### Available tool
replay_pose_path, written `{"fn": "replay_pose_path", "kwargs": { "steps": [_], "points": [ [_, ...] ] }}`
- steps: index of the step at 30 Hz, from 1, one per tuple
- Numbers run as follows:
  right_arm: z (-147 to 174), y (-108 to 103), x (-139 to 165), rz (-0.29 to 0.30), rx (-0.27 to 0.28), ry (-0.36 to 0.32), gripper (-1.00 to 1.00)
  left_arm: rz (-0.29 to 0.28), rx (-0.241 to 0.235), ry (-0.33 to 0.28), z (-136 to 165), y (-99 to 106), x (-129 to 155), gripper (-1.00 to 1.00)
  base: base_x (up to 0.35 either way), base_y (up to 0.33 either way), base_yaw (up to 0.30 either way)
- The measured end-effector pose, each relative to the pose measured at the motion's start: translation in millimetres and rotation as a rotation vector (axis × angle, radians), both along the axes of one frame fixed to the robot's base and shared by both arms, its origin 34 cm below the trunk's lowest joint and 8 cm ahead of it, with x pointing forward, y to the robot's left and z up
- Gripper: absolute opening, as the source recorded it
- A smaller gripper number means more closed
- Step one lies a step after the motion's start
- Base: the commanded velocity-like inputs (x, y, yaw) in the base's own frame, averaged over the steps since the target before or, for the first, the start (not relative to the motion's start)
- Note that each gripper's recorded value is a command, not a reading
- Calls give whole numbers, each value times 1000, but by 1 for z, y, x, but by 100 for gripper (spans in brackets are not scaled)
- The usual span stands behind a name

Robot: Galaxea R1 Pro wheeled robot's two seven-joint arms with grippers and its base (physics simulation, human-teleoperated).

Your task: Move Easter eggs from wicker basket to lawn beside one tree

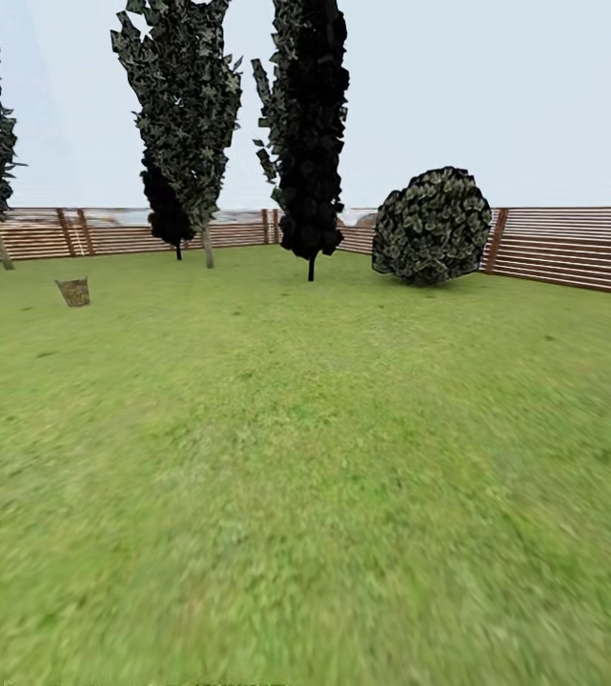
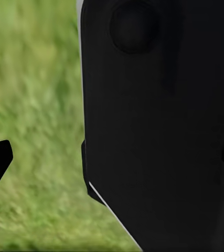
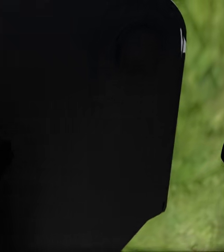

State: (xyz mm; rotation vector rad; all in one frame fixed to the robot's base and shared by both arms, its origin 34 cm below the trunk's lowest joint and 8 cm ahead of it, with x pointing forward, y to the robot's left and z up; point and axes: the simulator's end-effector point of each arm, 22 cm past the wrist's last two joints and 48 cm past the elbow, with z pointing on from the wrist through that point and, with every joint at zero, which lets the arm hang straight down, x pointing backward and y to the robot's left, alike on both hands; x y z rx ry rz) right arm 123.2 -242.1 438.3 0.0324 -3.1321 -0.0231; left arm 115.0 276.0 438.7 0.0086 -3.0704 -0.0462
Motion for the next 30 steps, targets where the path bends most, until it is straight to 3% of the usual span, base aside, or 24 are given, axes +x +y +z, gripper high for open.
{"fn": "replay_pose_path", "kwargs": {
  "steps": [30],
  "points": [
    [1, 0, -9, 5, 1, 24, 100, -1, 1, 26, 1, 0, -10, 100, 0, 0, 209]
  ]
}}
